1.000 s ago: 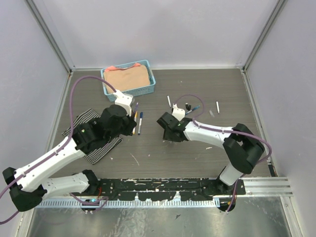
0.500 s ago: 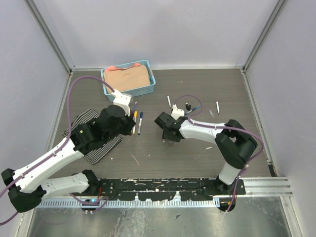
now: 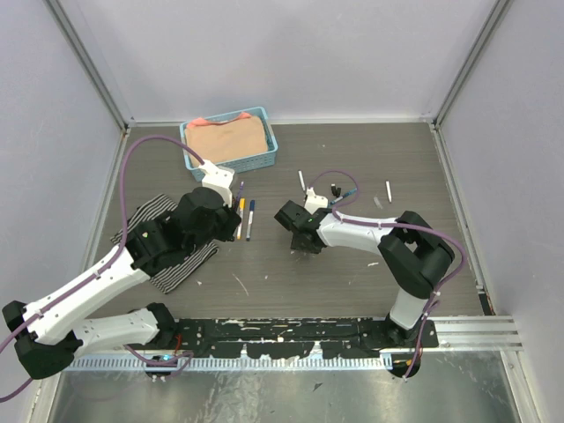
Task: Insert the pens into the pen caps
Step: Insert the pen cap onto the pen.
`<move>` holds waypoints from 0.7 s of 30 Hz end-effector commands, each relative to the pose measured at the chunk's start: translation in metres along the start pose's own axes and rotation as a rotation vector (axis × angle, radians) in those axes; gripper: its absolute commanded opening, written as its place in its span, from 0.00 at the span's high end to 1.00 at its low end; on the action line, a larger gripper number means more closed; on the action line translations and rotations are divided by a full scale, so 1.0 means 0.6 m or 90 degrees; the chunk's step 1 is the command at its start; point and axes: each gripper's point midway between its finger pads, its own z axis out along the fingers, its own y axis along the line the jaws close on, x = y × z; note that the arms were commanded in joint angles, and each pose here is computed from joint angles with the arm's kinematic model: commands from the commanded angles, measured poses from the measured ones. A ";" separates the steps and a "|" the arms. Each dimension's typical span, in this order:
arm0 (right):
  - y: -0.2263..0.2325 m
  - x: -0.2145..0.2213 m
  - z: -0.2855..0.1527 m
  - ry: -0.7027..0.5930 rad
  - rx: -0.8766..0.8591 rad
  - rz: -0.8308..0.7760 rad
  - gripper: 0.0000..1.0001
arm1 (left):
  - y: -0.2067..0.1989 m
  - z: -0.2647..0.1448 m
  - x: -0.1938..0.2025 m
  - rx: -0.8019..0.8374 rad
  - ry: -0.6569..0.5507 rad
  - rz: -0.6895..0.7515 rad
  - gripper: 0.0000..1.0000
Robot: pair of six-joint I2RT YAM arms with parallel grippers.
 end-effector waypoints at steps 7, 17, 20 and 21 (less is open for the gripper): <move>-0.021 0.006 0.015 0.011 0.022 -0.025 0.69 | 0.007 -0.005 -0.008 -0.009 -0.015 -0.001 1.00; -0.070 0.011 0.014 0.038 0.032 -0.038 0.73 | 0.002 -0.003 -0.007 -0.001 -0.013 -0.006 1.00; -0.079 0.005 0.008 0.032 0.039 -0.042 0.75 | 0.001 -0.002 -0.009 0.000 -0.013 -0.007 1.00; -0.081 0.005 0.005 0.033 0.040 -0.047 0.75 | 0.000 -0.002 -0.009 0.001 -0.013 -0.006 1.00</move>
